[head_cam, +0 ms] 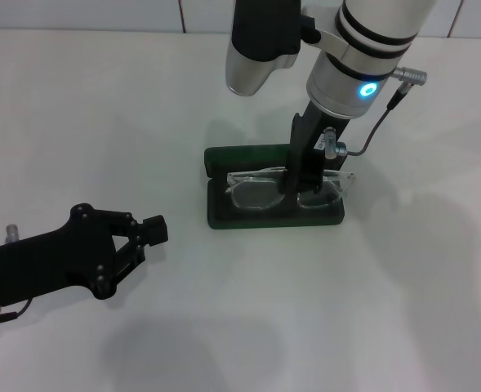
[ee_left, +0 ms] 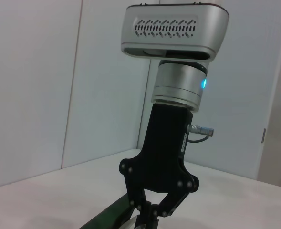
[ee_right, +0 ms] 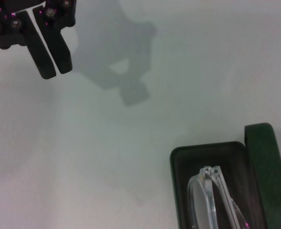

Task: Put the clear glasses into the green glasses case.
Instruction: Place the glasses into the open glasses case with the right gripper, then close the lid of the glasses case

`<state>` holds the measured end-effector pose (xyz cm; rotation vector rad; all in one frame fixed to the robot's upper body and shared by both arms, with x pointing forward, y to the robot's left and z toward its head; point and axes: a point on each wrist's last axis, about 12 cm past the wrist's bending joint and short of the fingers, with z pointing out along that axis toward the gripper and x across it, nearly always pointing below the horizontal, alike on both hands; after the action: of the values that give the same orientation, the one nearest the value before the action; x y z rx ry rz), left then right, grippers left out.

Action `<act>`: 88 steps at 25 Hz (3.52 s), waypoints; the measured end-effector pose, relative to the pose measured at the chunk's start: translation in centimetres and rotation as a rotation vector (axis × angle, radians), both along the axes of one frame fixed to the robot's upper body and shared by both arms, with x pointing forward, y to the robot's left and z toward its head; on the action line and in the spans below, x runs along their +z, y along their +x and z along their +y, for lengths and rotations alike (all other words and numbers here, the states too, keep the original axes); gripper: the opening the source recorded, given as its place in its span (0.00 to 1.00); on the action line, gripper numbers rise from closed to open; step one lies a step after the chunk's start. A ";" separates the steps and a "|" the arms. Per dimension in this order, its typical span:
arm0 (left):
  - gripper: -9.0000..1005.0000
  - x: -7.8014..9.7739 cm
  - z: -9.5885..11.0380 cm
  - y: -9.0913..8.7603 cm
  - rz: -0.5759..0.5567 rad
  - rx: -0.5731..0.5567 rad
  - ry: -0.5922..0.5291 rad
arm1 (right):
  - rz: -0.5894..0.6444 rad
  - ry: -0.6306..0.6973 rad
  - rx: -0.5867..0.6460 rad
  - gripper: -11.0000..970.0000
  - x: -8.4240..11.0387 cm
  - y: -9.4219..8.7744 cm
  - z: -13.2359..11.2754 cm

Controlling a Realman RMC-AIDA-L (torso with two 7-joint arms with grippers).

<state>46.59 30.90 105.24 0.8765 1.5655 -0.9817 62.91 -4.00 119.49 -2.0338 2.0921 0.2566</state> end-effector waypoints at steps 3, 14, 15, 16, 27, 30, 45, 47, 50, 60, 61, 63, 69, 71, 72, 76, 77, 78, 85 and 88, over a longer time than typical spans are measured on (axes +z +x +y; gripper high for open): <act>0.06 0.0 0.0 0.0 0.000 0.000 0.000 | -0.002 0.001 0.002 0.08 0.0 0.0 0.0; 0.06 0.0 0.0 0.0 -0.009 0.001 0.004 | -0.003 0.005 0.001 0.09 -0.2 0.1 -0.2; 0.06 0.0 0.0 0.0 -0.009 0.001 0.004 | -0.002 0.005 0.000 0.09 -0.2 0.0 -0.2; 0.06 0.0 0.0 0.0 -0.008 0.001 0.004 | -0.002 0.005 -0.001 0.09 -0.3 0.0 -0.2; 0.06 -0.4 -0.4 0.0 0.002 0.004 0.012 | 0.008 0.017 0.004 0.09 -0.4 -0.1 -0.3; 0.06 -0.5 -0.6 -0.1 0.001 0.001 0.010 | 0.006 0.020 0.006 0.09 -0.4 0.0 -0.3; 0.06 -0.8 -0.9 0.0 0.008 -0.005 0.018 | 0.015 0.021 -0.002 0.09 -0.8 -0.1 -0.6; 0.06 -0.8 -0.9 0.0 0.009 -0.004 0.019 | 0.020 0.021 -0.005 0.09 -0.8 -0.1 -0.6; 0.06 -0.9 -1.0 0.0 0.009 -0.005 0.017 | 0.020 0.021 -0.004 0.09 -0.8 -0.1 -0.6; 0.06 -0.9 -1.1 0.0 0.010 -0.006 0.015 | 0.018 0.011 0.001 0.09 -0.9 -0.1 -0.6; 0.06 -0.9 -1.1 0.0 0.010 -0.006 0.015 | 0.017 0.010 0.001 0.09 -1.0 -0.1 -0.6; 0.06 -0.9 -1.1 0.0 0.010 -0.006 0.015 | 0.017 0.009 0.001 0.09 -1.0 -0.1 -0.6; 0.06 -0.9 -1.1 0.0 0.010 -0.005 0.016 | 0.008 0.008 0.002 0.10 -0.9 -0.1 -0.6; 0.06 -0.9 -1.1 0.0 0.010 -0.005 0.016 | 0.006 0.009 0.003 0.11 -0.8 -0.1 -0.6; 0.06 -0.9 -1.1 0.0 0.010 -0.006 0.016 | 0.005 0.009 0.003 0.11 -0.8 -0.1 -0.5; 0.06 -0.9 -1.1 -0.1 0.011 -0.006 0.016 | 0.002 0.009 0.006 0.10 -0.7 -0.1 -0.5; 0.06 -0.9 -1.1 -0.1 0.011 -0.006 0.016 | 0.002 0.009 0.006 0.10 -0.7 -0.1 -0.5; 0.06 -0.9 -1.1 -0.1 0.011 -0.006 0.017 | 0.001 0.009 0.007 0.10 -0.7 -0.1 -0.4; 0.06 -0.9 -0.7 -0.2 0.014 -0.001 0.019 | -0.014 0.029 0.028 0.10 -0.1 -0.3 0.1; 0.06 -0.8 -0.5 -0.2 0.015 0.003 0.019 | -0.014 0.054 0.034 0.10 0.2 -0.8 0.0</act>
<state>46.38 30.42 104.44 0.8815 1.5907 -0.9748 62.11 -3.99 119.67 -2.0357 2.0211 0.2998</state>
